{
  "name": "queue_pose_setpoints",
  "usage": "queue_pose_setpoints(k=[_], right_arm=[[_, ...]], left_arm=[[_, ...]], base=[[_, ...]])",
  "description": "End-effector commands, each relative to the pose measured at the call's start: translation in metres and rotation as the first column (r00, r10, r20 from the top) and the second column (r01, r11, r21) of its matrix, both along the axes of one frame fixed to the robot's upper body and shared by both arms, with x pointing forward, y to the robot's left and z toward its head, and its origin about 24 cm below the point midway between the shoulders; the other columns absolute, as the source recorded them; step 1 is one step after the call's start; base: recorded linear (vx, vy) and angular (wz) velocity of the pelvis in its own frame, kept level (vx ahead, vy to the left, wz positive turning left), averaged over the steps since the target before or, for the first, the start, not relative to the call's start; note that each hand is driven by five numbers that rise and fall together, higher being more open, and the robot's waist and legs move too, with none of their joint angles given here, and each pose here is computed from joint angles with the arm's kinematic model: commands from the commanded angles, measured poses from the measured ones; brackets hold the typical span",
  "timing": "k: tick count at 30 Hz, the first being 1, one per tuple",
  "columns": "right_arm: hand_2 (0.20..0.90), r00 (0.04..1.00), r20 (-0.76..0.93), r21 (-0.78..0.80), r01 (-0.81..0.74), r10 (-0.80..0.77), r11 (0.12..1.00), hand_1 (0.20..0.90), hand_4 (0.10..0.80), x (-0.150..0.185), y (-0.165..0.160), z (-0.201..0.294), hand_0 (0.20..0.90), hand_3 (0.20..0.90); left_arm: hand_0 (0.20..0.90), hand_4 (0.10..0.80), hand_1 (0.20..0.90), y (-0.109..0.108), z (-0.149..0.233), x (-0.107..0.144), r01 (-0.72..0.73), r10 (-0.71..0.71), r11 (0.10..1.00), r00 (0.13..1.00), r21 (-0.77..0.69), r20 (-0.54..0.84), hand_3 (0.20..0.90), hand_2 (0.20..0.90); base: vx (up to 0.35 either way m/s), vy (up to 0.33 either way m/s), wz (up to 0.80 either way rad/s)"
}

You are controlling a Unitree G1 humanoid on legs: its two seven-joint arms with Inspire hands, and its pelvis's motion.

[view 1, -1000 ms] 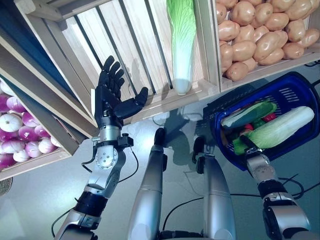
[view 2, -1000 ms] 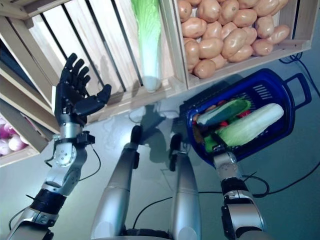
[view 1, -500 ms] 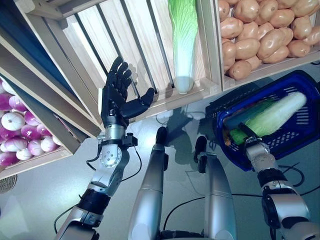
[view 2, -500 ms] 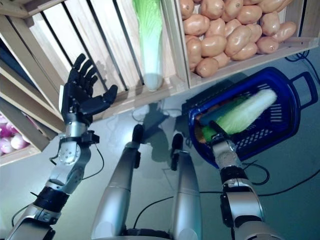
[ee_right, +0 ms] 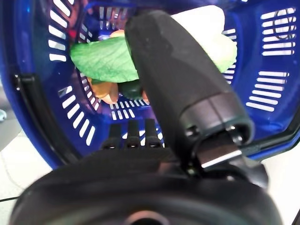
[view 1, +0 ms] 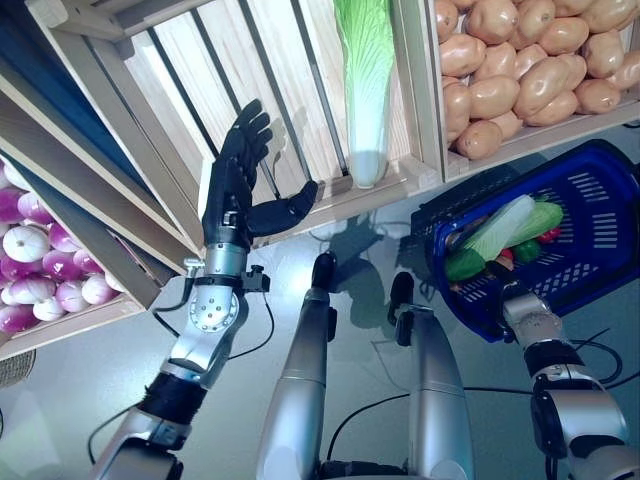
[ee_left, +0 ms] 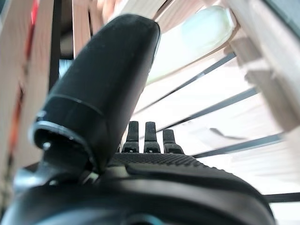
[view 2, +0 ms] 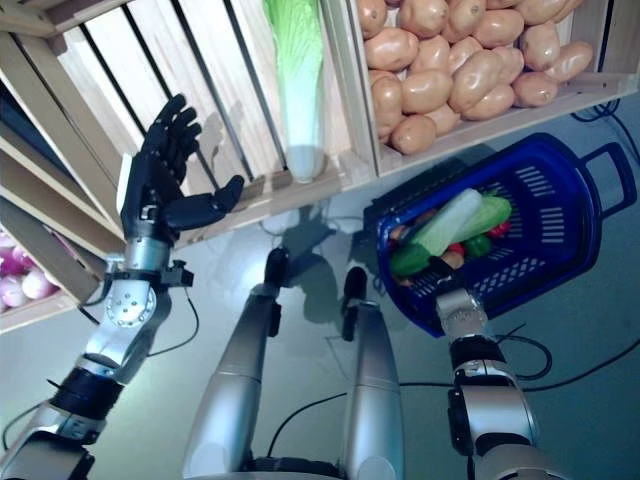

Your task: Put vegetables into the basket

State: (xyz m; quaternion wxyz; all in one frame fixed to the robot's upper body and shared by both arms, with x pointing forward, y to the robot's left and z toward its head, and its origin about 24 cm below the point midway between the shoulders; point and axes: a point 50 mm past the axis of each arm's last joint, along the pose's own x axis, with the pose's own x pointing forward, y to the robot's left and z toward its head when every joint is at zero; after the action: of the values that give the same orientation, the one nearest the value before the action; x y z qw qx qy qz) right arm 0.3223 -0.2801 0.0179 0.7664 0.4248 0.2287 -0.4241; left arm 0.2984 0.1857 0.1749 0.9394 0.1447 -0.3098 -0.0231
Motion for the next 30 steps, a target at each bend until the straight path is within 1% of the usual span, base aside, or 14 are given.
queue_pose_setpoints(k=[1, 2, 4, 6, 10, 11, 13, 16, 18, 21, 22, 24, 27, 30], right_arm=[[0.9, 0.985, 0.015, -0.056, 0.171, -0.17, 0.984, 0.9, 0.8, -0.017, -0.037, 0.008, 0.9, 0.9], [0.9, 0.987, 0.006, -0.064, 0.158, -0.158, 0.985, 0.9, 0.8, -0.017, -0.036, 0.007, 0.9, 0.9], [0.9, 0.989, -0.006, -0.051, 0.149, -0.149, 0.988, 0.9, 0.8, -0.018, -0.034, 0.004, 0.9, 0.9], [0.9, 0.993, -0.022, -0.055, 0.113, -0.115, 0.992, 0.9, 0.8, -0.02, -0.035, -0.002, 0.9, 0.9], [0.9, 0.994, -0.025, -0.084, 0.102, -0.105, 0.991, 0.9, 0.8, -0.022, -0.04, -0.004, 0.9, 0.9], [0.9, 0.995, -0.019, -0.106, 0.099, -0.102, 0.989, 0.9, 0.8, -0.025, -0.041, -0.007, 0.9, 0.9], [0.9, 0.995, -0.015, -0.116, 0.094, -0.096, 0.989, 0.9, 0.8, -0.025, -0.041, -0.008, 0.9, 0.9], [0.9, 0.998, -0.011, -0.133, 0.065, -0.068, 0.989, 0.9, 0.8, -0.025, -0.041, -0.009, 0.9, 0.9], [0.9, 0.998, -0.011, -0.143, 0.053, -0.055, 0.988, 0.9, 0.8, -0.025, -0.042, -0.009, 0.9, 0.9], [0.9, 0.999, -0.014, -0.158, 0.037, -0.039, 0.987, 0.9, 0.8, -0.025, -0.047, -0.008, 0.9, 0.9], [0.9, 0.999, -0.018, -0.186, 0.023, -0.026, 0.982, 0.9, 0.8, -0.023, -0.05, -0.005, 0.9, 0.9], [0.9, 1.0, -0.026, -0.209, 0.004, -0.01, 0.978, 0.9, 0.8, -0.022, -0.056, -0.001, 0.9, 0.9], [0.9, 0.999, -0.037, -0.224, 0.003, -0.011, 0.975, 0.9, 0.8, -0.024, -0.065, 0.003, 0.9, 0.9], [0.9, 0.999, -0.049, -0.24, -0.008, -0.004, 0.971, 0.9, 0.8, -0.026, -0.07, 0.003, 0.9, 0.9]], left_arm=[[0.9, 0.8, 0.9, -0.025, 0.077, -0.018, 0.013, -0.087, 0.981, 0.92, 0.192, 0.381, 0.9, 0.9], [0.9, 0.8, 0.9, -0.024, 0.087, -0.015, -0.046, -0.066, 0.965, 0.912, 0.259, 0.406, 0.9, 0.9], [0.9, 0.8, 0.9, -0.023, 0.095, -0.012, -0.124, -0.037, 0.936, 0.897, 0.33, 0.44, 0.9, 0.9], [0.9, 0.8, 0.9, -0.023, 0.11, -0.007, -0.228, -0.021, 0.87, 0.869, 0.438, 0.495, 0.9, 0.9], [0.9, 0.8, 0.9, -0.023, 0.122, -0.004, -0.292, -0.03, 0.809, 0.846, 0.509, 0.532, 0.9, 0.9], [0.9, 0.8, 0.9, -0.023, 0.126, -0.003, -0.349, -0.032, 0.762, 0.821, 0.546, 0.57, 0.9, 0.9], [0.9, 0.8, 0.9, -0.025, 0.128, -0.002, -0.391, -0.041, 0.72, 0.8, 0.573, 0.598, 0.9, 0.9], [0.9, 0.8, 0.9, -0.034, 0.131, 0.002, -0.503, -0.108, 0.552, 0.748, 0.665, 0.655, 0.9, 0.9], [0.9, 0.8, 0.9, -0.037, 0.132, 0.006, -0.489, -0.117, 0.527, 0.769, 0.696, 0.629, 0.9, 0.9], [0.9, 0.8, 0.9, -0.044, 0.131, 0.013, -0.509, -0.155, 0.423, 0.774, 0.749, 0.613, 0.9, 0.9], [0.9, 0.8, 0.9, -0.051, 0.128, 0.016, -0.543, -0.208, 0.313, 0.762, 0.78, 0.614, 0.9, 0.9], [0.9, 0.8, 0.9, -0.056, 0.129, 0.022, -0.551, -0.225, 0.213, 0.776, 0.806, 0.59, 0.9, 0.9], [0.9, 0.8, 0.9, -0.054, 0.129, 0.034, -0.556, -0.19, 0.146, 0.796, 0.819, 0.574, 0.9, 0.9], [0.9, 0.8, 0.9, -0.05, 0.127, 0.042, -0.564, -0.149, 0.131, 0.802, 0.816, 0.578, 0.9, 0.9]], base=[[-0.005, 0.079, -0.1], [-0.003, 0.073, -0.12], [0.006, 0.049, -0.08], [0.01, 0.051, -0.08], [-0.003, 0.038, -0.06], [0.022, 0.047, -0.04], [-0.006, 0.041, -0.05], [-0.014, 0.05, -0.06], [-0.014, 0.049, -0.02], [-0.006, 0.049, -0.02], [-0.004, 0.044, -0.02], [-0.003, 0.05, -0.04], [-0.008, 0.069, -0.06], [0.0, 0.063, -0.1]])
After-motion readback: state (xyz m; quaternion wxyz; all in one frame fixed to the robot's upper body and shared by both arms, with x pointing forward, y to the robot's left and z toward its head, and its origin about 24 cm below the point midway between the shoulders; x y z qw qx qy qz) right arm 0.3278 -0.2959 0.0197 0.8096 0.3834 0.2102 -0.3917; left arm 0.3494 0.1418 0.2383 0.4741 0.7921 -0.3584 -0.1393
